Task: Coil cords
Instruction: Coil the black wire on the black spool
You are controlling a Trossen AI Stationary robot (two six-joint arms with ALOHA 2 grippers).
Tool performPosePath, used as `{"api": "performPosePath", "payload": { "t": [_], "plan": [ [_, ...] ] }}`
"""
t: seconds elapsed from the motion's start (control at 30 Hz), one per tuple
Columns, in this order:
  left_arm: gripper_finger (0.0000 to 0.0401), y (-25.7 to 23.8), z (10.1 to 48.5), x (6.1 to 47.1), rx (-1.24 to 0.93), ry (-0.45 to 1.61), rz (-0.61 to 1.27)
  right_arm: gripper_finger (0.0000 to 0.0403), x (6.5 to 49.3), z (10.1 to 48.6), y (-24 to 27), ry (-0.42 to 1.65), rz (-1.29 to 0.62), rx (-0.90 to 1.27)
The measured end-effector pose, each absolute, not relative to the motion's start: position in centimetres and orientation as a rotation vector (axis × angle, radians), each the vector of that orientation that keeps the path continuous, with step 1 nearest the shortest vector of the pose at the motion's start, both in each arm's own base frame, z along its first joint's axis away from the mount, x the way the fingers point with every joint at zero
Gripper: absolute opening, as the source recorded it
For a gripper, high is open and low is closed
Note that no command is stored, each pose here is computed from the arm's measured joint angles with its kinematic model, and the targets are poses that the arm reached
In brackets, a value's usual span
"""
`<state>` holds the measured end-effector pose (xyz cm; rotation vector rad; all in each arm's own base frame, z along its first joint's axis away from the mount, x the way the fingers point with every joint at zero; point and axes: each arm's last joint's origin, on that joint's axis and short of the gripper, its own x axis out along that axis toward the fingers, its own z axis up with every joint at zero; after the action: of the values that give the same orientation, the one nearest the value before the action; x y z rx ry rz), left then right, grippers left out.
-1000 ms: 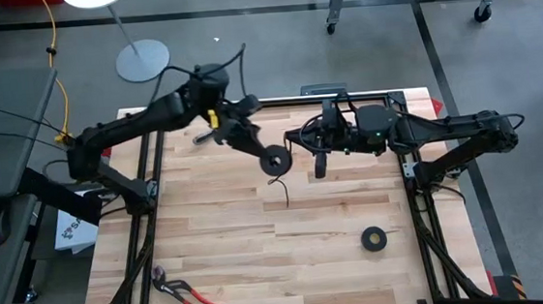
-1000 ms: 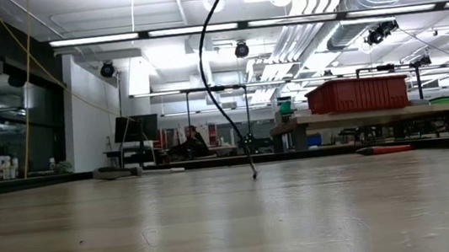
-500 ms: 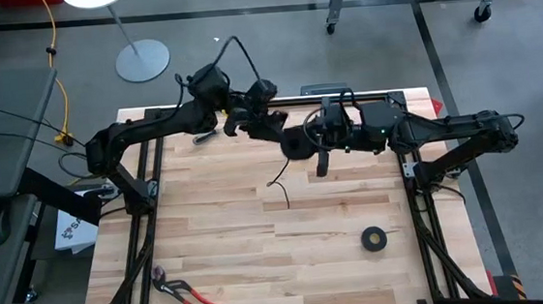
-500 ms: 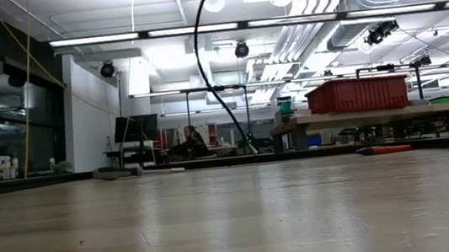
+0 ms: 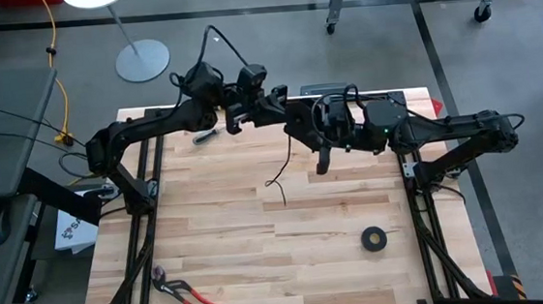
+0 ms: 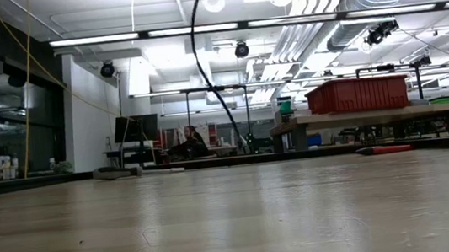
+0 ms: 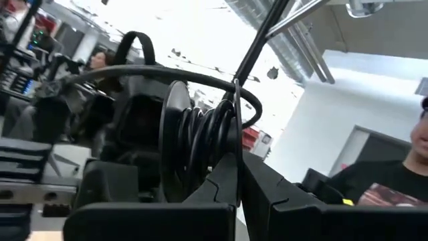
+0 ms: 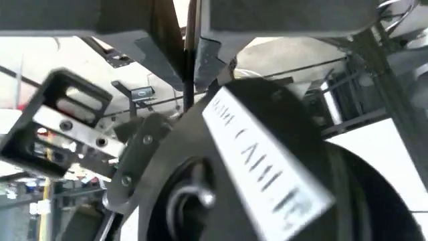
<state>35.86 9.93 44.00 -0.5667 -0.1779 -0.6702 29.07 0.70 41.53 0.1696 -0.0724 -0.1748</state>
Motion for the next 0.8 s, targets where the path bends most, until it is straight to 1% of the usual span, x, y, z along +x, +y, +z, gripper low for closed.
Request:
{"api": "performPosePath", "payload": {
  "t": [0.1,0.23,0.43,0.53,0.8],
  "plan": [
    [0.0000,10.4,44.1,35.7,-0.557,-0.193,-0.657,0.0043,29.1,41.5,0.6,-0.072,-0.203,0.189],
    [0.0000,11.2,44.5,35.1,-0.520,-0.239,-0.648,0.0080,29.0,41.4,0.5,-0.066,-0.250,0.191],
    [0.0000,12.8,44.8,34.2,-0.481,-0.245,-0.652,0.0131,29.0,40.5,0.3,0.016,-0.326,0.168],
    [0.0000,13.1,45.2,33.6,-0.471,-0.244,-0.654,0.0141,28.9,40.0,0.2,0.070,-0.382,0.151],
    [0.0000,12.6,45.9,33.0,-0.446,-0.257,-0.669,0.0142,30.0,38.7,-0.2,0.123,-0.523,0.057]
  ]
}}
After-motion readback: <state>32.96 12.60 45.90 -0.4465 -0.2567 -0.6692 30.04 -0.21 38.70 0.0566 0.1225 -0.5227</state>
